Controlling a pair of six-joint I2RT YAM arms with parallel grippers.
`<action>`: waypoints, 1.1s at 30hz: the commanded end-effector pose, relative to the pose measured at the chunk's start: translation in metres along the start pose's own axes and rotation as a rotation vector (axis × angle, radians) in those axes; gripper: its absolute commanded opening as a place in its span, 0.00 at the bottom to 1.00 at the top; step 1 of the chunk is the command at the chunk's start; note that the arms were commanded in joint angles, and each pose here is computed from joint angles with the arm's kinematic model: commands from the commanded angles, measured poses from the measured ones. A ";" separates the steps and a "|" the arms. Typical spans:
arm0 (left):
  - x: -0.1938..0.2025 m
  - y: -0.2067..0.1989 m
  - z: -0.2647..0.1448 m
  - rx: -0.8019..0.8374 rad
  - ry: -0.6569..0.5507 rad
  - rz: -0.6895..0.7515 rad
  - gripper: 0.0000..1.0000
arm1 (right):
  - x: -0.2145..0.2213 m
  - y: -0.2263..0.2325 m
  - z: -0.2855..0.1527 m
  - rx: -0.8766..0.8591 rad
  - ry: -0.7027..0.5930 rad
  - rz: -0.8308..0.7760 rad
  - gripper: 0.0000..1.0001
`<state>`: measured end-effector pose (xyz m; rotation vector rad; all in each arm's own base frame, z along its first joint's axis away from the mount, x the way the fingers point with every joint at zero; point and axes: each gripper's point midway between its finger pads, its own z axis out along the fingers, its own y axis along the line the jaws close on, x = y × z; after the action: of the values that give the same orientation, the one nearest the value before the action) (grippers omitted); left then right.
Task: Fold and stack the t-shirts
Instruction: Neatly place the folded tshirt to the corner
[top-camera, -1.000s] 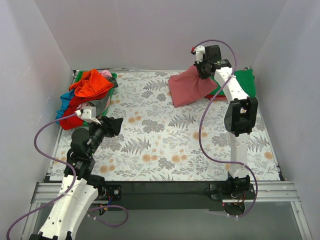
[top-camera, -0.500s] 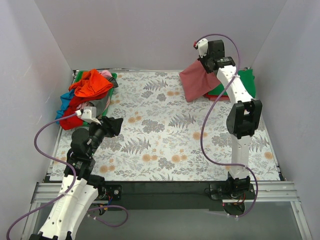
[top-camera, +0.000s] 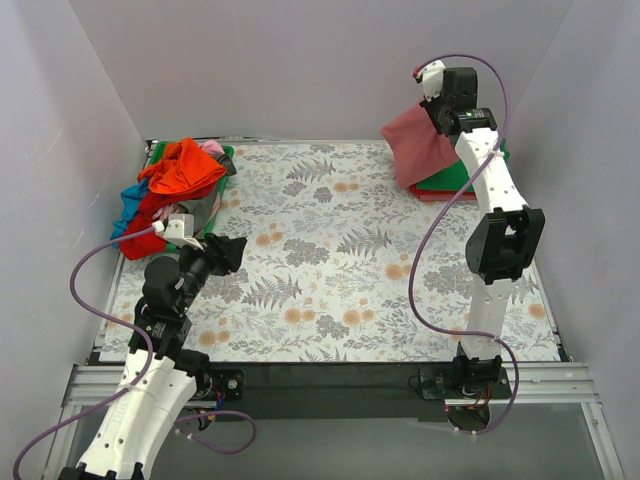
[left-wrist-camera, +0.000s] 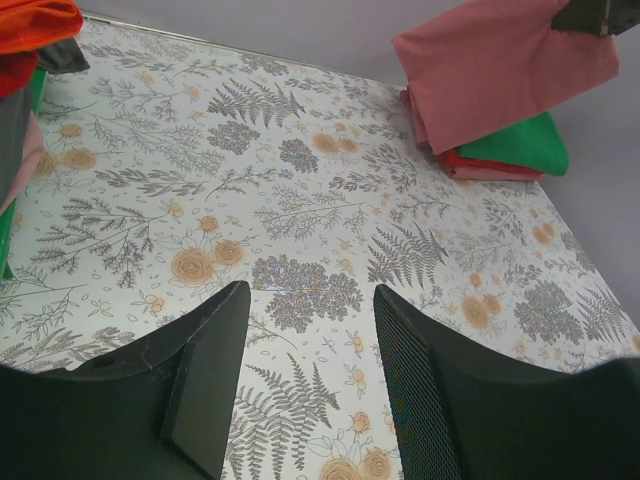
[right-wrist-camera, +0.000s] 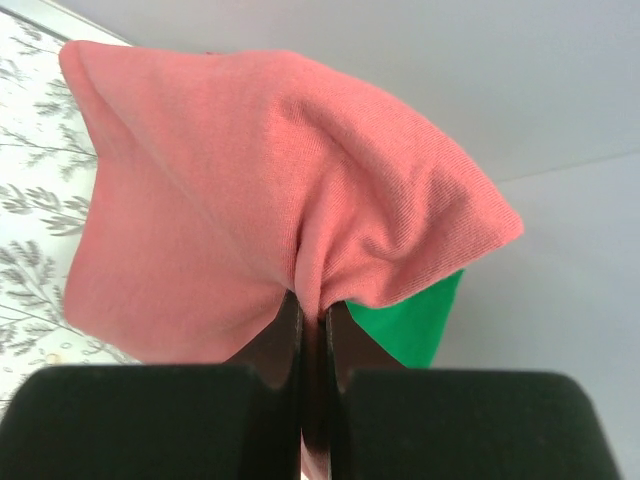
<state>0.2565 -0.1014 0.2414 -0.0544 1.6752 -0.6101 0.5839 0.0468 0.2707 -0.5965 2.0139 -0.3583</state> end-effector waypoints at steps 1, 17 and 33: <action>-0.002 -0.002 -0.001 0.011 -0.007 0.017 0.52 | -0.034 -0.052 -0.037 0.132 -0.122 0.031 0.01; 0.000 -0.001 0.001 0.012 0.000 0.021 0.52 | 0.014 -0.083 -0.011 0.126 -0.060 0.110 0.01; 0.003 0.000 0.002 0.008 0.010 0.019 0.52 | 0.009 -0.091 -0.014 0.078 -0.111 0.187 0.01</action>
<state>0.2581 -0.1017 0.2381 -0.0518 1.6881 -0.6057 0.5843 -0.0367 0.2685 -0.4124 2.0552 -0.3044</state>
